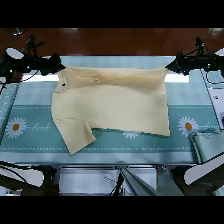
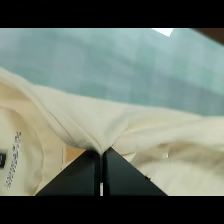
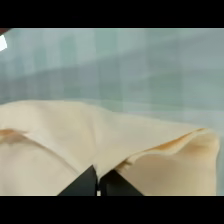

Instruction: Fold the shirts.

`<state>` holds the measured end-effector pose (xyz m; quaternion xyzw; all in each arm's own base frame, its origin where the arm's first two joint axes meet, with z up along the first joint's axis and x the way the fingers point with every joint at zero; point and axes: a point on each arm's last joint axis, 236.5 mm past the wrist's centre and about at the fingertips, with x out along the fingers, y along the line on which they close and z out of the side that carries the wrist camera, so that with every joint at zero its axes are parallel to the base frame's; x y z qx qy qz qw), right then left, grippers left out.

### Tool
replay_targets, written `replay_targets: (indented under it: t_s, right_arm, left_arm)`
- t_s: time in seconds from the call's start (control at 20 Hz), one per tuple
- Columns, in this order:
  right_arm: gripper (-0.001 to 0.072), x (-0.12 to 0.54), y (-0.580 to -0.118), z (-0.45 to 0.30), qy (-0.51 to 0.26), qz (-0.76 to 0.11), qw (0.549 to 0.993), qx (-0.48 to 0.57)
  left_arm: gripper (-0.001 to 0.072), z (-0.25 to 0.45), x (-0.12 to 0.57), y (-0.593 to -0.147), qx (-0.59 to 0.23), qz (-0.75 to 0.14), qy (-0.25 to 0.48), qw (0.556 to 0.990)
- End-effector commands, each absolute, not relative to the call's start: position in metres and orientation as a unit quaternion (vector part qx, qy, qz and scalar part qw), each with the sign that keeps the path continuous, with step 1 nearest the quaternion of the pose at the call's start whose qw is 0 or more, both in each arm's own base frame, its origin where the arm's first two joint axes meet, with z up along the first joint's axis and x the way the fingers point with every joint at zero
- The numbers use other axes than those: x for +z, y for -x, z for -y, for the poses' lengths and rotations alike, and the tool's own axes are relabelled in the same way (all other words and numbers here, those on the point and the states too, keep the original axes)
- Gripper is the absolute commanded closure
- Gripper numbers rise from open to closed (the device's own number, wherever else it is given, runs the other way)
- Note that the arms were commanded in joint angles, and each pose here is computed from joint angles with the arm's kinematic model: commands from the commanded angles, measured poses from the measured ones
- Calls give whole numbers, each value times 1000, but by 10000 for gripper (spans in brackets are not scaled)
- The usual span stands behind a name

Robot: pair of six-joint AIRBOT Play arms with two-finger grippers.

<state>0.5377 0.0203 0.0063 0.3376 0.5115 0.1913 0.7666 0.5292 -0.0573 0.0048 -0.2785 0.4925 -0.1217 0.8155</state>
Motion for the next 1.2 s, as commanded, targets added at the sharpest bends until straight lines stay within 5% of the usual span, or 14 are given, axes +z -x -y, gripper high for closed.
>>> replay_targets:
  t_s: [0.0,0.25,0.65,0.7,0.75,0.8,0.95,1.15]
  right_arm:
    - [692,-6,-497,-21,-291,-583,730,207]
    - [692,-53,-449,-10,-242,-675,678,162]
    - [692,-78,-452,-17,-240,-675,684,136]
    - [595,-79,-455,-15,-253,-672,685,121]
    - [259,-78,-455,-13,-266,-674,680,108]
    - [90,-73,-450,-12,-266,-677,676,116]
    - [90,-39,-434,7,-262,-674,679,123]
    - [90,13,-414,42,-253,-592,761,81]
  left_arm:
    - [684,55,-21,-453,-185,-623,195,735]
    - [684,40,-77,-408,-161,-702,167,674]
    - [681,34,-88,-423,-145,-685,170,693]
    - [588,34,-87,-422,-145,-687,171,692]
    - [296,33,-83,-418,-147,-692,173,685]
    - [10,31,-77,-412,-148,-703,176,673]
    - [2,20,-51,-381,-163,-736,183,631]
    - [2,1,-33,-342,-130,-715,213,653]
